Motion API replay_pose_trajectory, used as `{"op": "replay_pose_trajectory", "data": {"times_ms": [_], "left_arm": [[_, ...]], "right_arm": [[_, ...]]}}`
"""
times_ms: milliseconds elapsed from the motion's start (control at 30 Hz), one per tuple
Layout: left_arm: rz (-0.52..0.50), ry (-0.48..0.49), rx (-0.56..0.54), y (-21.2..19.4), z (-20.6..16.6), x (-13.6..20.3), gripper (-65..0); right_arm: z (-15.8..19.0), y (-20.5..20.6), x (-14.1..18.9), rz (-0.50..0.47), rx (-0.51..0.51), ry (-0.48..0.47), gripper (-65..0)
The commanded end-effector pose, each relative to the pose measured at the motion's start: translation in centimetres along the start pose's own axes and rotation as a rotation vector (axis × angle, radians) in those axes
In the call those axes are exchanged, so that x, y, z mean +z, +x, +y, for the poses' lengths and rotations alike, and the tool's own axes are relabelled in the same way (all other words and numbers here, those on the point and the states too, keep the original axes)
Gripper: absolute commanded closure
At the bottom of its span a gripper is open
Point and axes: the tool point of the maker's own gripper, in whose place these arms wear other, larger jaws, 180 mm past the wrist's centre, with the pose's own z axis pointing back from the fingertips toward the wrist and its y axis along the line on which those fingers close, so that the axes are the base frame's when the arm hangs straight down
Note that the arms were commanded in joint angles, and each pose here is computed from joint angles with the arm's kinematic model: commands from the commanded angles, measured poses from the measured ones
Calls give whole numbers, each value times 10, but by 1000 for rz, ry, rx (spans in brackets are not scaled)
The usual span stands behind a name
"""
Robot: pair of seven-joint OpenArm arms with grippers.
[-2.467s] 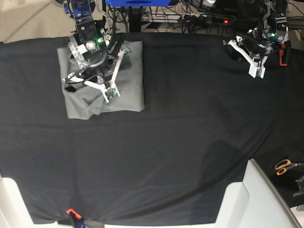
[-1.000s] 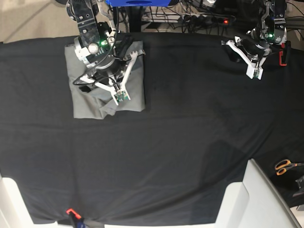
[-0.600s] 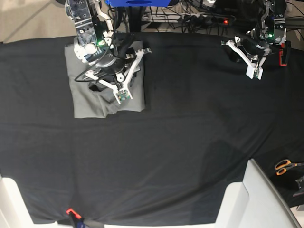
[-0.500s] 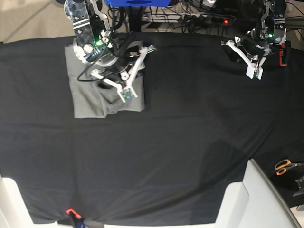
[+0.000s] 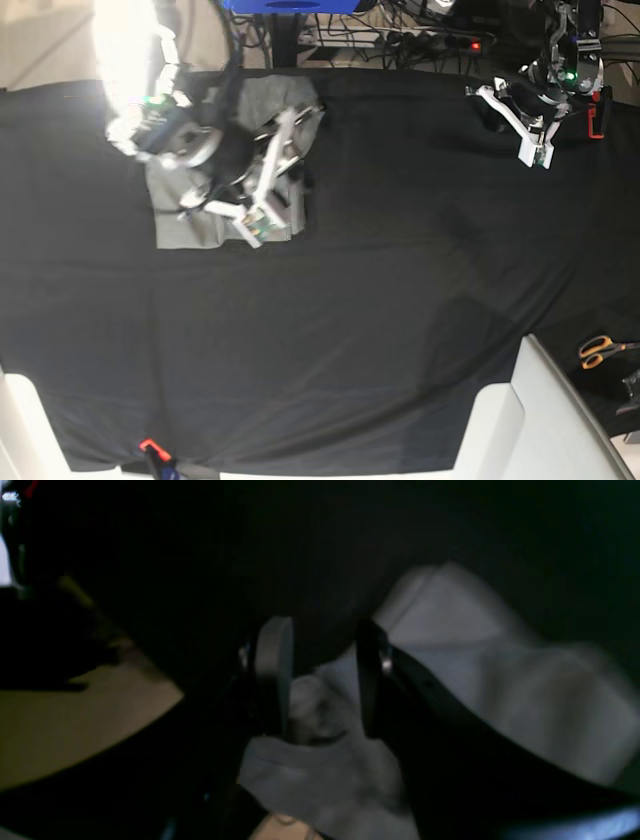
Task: Fold the T-shirt properly
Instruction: 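Press the folded stack and lift the top layer with the right gripper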
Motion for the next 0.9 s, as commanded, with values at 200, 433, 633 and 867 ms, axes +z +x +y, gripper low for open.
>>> {"op": "replay_pose_trajectory", "data": {"times_ms": [200, 433, 633, 867], "left_arm": [[42, -2, 4, -11, 2, -2, 0], [39, -5, 1, -10, 0, -2, 0], [42, -7, 0, -11, -1, -2, 0], [39, -3, 3, -10, 1, -2, 0]], "right_arm": [[-61, -65, 37, 141, -193, -209, 0], [-80, -113, 37, 260, -266, -245, -2], [-64, -127, 11, 309, -301, -174, -2], [-49, -91, -11, 256, -218, -107, -2]]}}
